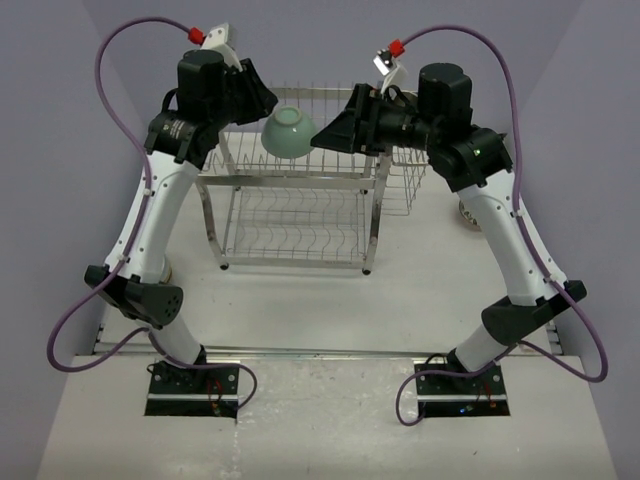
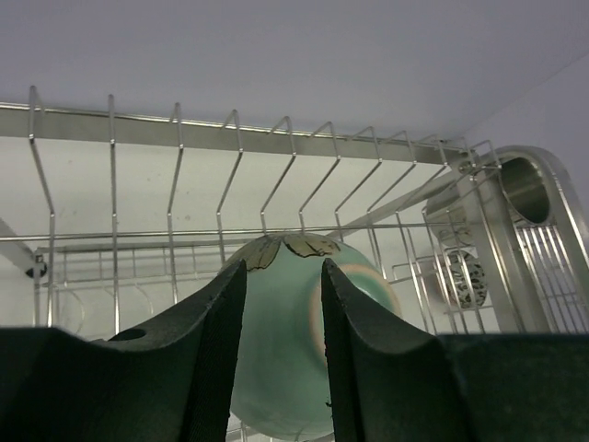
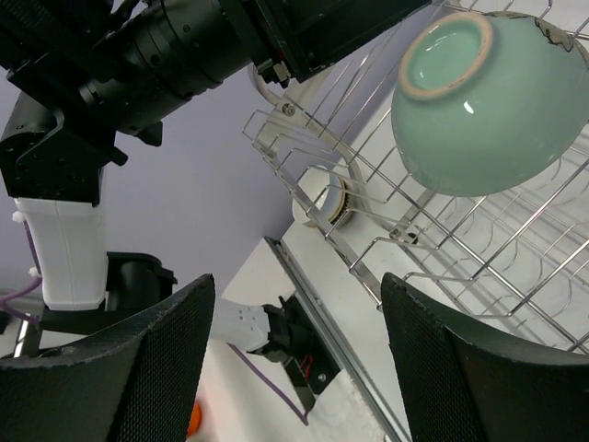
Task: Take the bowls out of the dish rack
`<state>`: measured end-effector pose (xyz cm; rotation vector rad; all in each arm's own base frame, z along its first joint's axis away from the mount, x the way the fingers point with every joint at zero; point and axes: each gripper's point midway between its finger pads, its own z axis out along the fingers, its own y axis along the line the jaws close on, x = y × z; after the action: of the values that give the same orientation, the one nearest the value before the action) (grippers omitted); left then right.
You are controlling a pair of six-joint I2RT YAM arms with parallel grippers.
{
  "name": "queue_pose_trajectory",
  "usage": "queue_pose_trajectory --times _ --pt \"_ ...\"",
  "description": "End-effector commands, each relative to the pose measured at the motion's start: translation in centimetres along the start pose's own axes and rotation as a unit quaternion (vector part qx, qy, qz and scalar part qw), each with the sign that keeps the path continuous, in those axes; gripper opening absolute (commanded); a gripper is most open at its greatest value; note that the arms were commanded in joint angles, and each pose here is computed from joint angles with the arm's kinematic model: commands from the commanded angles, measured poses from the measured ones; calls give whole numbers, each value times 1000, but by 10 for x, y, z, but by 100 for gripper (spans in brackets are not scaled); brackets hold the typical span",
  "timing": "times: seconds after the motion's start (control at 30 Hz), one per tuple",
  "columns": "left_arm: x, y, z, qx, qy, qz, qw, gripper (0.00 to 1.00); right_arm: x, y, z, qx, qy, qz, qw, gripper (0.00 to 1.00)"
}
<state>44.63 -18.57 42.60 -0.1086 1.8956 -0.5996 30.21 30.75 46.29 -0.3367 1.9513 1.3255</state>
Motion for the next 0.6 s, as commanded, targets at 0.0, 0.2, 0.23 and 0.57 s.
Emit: queue_pose_trajectory --times 0.0,0.2,0.23,0.57 --pt "-9 14 -14 -56 -18 28 998 40 -8 6 -2 -9 -19 -21 1000 74" --pt "9 17 -5 -60 29 39 997 57 -8 7 -1 -10 -18 -18 1000 74" --pt "12 16 -3 -57 34 40 997 59 -7 5 -2 -8 -18 -18 1000 73" --pt "18 8 -12 -43 43 37 997 84 -4 3 -5 -1 -18 -24 1000 74"
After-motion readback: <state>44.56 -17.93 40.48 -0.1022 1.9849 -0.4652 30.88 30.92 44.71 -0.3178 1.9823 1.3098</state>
